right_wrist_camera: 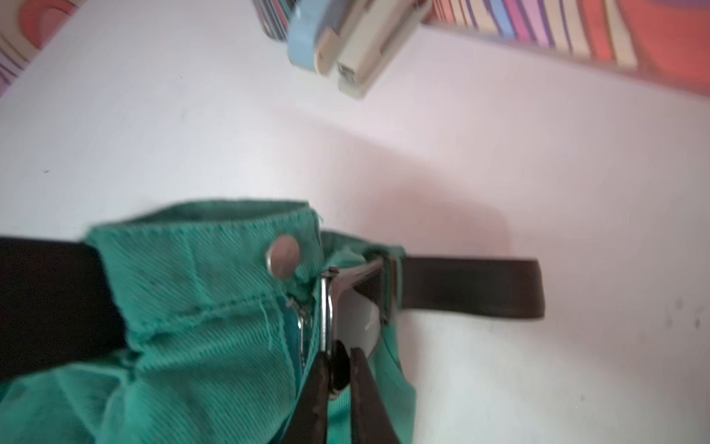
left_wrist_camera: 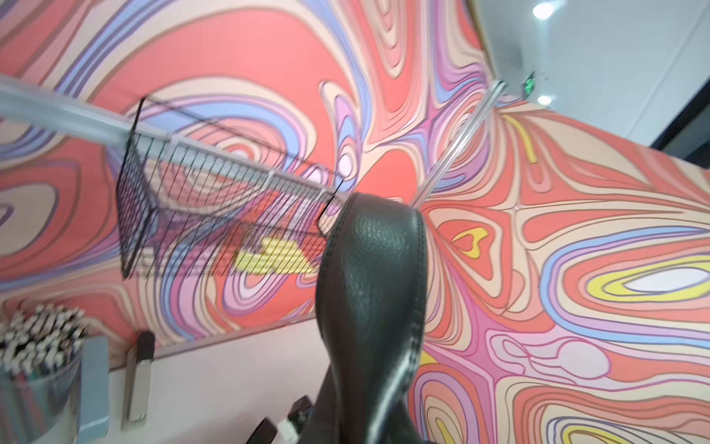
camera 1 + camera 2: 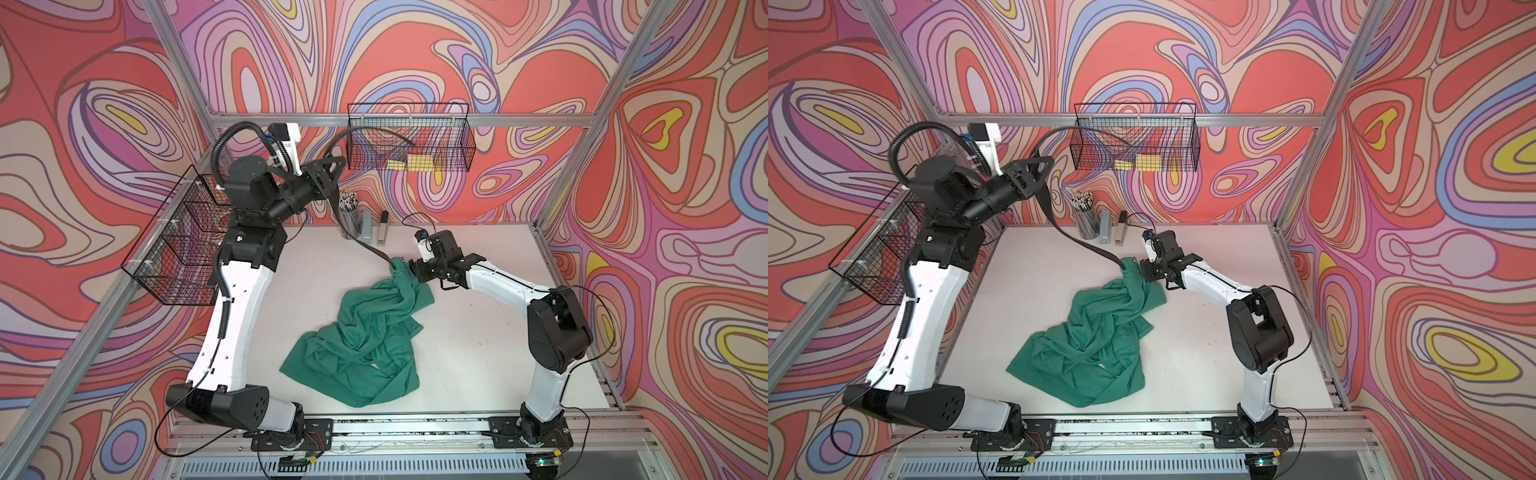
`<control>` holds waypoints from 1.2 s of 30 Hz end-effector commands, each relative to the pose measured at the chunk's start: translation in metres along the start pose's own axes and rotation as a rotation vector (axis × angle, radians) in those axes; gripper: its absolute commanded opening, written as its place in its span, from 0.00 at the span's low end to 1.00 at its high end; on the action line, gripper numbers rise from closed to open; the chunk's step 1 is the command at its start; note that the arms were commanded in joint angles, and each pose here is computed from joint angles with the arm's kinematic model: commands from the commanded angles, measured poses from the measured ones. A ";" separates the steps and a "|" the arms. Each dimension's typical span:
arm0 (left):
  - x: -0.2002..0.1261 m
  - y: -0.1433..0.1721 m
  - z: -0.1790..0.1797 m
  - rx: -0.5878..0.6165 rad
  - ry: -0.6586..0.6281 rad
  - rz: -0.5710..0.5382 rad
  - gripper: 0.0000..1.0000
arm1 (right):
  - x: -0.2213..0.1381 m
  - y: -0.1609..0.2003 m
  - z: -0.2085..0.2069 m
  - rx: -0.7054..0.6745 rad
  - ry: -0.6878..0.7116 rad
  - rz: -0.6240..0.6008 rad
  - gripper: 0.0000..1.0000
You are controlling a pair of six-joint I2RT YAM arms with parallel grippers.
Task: Remove the belt from the trousers
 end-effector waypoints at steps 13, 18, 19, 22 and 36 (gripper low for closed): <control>0.005 0.073 0.102 -0.100 -0.203 0.099 0.00 | -0.074 -0.050 0.003 0.016 0.000 -0.173 0.00; 0.001 0.123 0.166 -0.101 -0.353 0.188 0.03 | -0.112 -0.073 0.006 0.018 -0.010 -0.251 0.00; 0.000 0.132 0.175 -0.104 -0.364 0.202 0.07 | -0.118 -0.076 0.005 0.017 -0.007 -0.260 0.00; 0.001 0.153 0.199 -0.123 -0.412 0.249 0.43 | -0.133 -0.083 0.006 0.019 -0.008 -0.273 0.00; 0.032 0.239 0.152 0.418 -0.085 0.456 0.83 | -0.145 -0.087 0.009 0.040 -0.029 -0.238 0.00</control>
Point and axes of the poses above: each gripper's point midway between its finger pads, its own x axis out along the fingers, its own z axis along the line the jaws close on, y = z × x, the point moved 2 cm from there along -x, back along the fingers, and after that the axes turned 10 degrees about -x, right-handed, at the moved point
